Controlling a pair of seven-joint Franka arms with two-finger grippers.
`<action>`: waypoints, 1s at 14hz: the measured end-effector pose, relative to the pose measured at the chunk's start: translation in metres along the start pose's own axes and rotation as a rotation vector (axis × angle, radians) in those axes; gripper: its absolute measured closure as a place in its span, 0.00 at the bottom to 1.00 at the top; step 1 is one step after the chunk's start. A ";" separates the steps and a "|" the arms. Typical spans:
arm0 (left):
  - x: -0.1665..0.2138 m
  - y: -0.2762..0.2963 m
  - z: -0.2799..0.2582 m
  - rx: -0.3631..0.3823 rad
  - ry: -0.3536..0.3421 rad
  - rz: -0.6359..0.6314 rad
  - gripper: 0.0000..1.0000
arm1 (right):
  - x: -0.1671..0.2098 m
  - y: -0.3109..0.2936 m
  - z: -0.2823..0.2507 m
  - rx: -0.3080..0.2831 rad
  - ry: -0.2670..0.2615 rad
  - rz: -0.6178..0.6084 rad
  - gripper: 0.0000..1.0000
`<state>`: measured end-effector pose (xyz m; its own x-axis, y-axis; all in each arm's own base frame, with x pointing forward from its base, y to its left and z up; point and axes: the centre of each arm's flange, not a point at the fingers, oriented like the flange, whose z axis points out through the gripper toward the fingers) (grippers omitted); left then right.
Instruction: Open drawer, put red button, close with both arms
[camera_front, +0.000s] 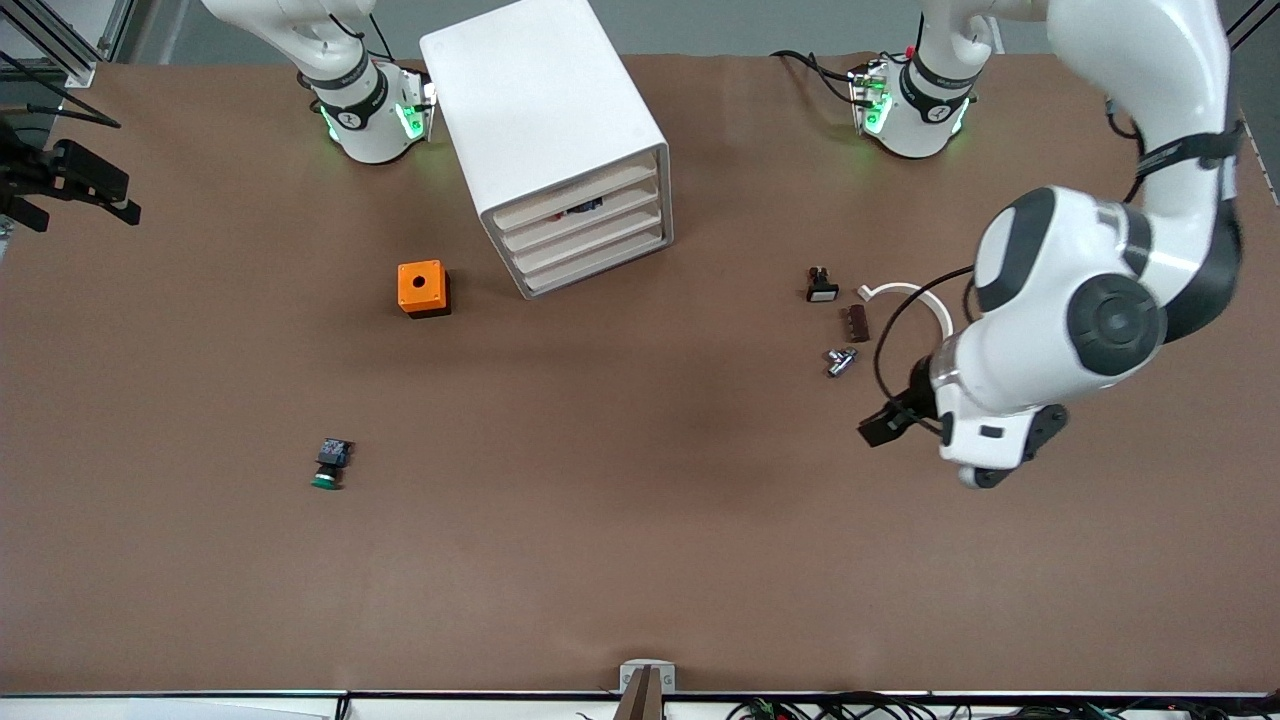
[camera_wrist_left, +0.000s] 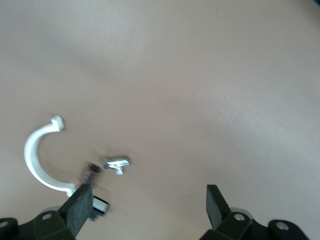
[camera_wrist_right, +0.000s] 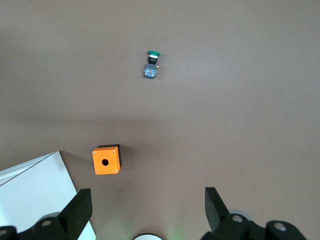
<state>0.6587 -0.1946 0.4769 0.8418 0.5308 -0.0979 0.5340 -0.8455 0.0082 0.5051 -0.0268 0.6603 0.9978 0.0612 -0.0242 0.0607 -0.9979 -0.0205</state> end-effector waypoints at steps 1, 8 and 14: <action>0.004 -0.013 -0.015 0.013 0.019 0.042 0.00 | -0.003 0.000 -0.002 0.000 0.006 0.000 0.00; 0.005 -0.099 -0.114 0.044 0.050 0.276 0.00 | -0.001 0.000 -0.001 -0.002 0.030 -0.002 0.00; -0.029 -0.150 -0.167 0.046 0.080 0.386 0.00 | -0.001 0.001 0.002 0.000 0.021 0.001 0.00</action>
<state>0.5672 -0.0730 0.6446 0.9845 0.1745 -0.0183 0.1743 -0.9846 -0.0158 0.5038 -0.0276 0.6587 0.9982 0.0601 -0.0028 0.0600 -0.9980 -0.0203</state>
